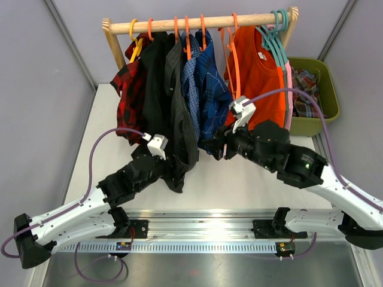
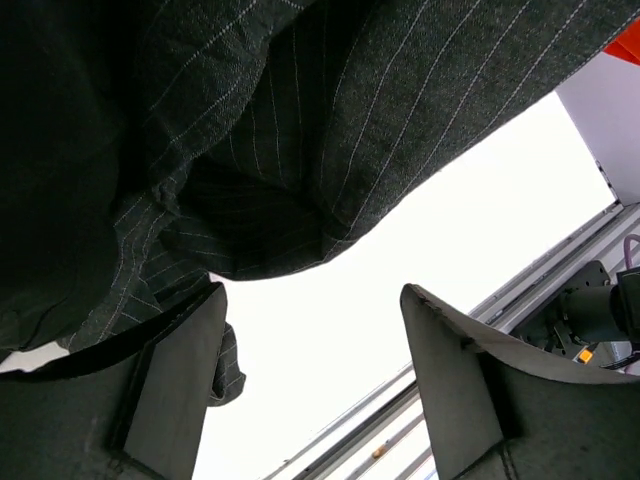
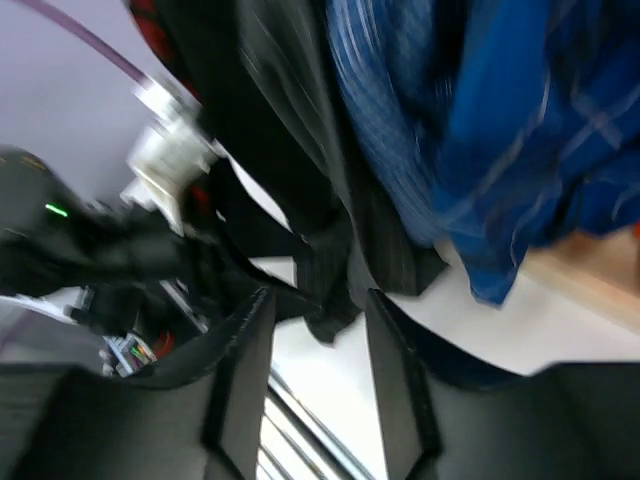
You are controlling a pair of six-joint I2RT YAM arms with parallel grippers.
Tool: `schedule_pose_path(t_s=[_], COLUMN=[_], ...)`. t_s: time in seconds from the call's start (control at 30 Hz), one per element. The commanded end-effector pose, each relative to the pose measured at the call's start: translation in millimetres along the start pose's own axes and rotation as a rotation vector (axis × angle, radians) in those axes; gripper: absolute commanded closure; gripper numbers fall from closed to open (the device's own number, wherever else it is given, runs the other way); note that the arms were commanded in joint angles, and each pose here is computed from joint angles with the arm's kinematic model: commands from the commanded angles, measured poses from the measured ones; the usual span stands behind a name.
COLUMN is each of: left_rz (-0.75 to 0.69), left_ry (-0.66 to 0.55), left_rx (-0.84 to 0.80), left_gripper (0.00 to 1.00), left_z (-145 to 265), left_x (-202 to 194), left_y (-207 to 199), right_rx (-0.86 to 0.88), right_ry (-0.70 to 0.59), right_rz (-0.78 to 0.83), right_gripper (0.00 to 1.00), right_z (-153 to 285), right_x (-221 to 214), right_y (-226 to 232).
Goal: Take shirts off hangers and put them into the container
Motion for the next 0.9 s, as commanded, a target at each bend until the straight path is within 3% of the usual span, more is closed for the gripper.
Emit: schedule_pose_path(t_s=[0.0,0.07,0.27,0.63,0.87], left_rz=[0.018,0.018,0.017,0.038,0.056], left_ry=[-0.056,-0.061,-0.061,-0.074,-0.074], left_rx=[-0.065,-0.065,-0.067,-0.074,-0.076], left_gripper=[0.25,0.24,0.23,0.23,0.23], left_z=[9.1,11.7,14.1,22.9,27.6], left_x=[21.6,23.3,22.5,20.5,15.3], left_y=[-16.8,-16.4,-15.7,-12.6,-8.6], right_rx=[0.045,0.009,-0.182,-0.559,-0.632], right_ry=[-0.083,-0.144,-0.211,-0.279,-0.314], right_rz=[0.114,0.119,0.155,0.234,0.263], right_gripper=[0.43,0.34,0.32,0.41,0.42], right_z=[12.4,19.8,13.2,-29.3,-35.8], right_x=[45.0,70.4,111.5,149.6,160.5], right_y=[13.7,12.4,-3.0,-30.7,-34.8])
Point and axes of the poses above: each gripper's point midway between its finger pads, its own z axis back along the fingers, its own y axis along the line the jaws close on, x = y × z, the point moved 3 cm from there along z, back along the fingers, and after that the axes turned 1 degree about z, right-handed, at the moved point
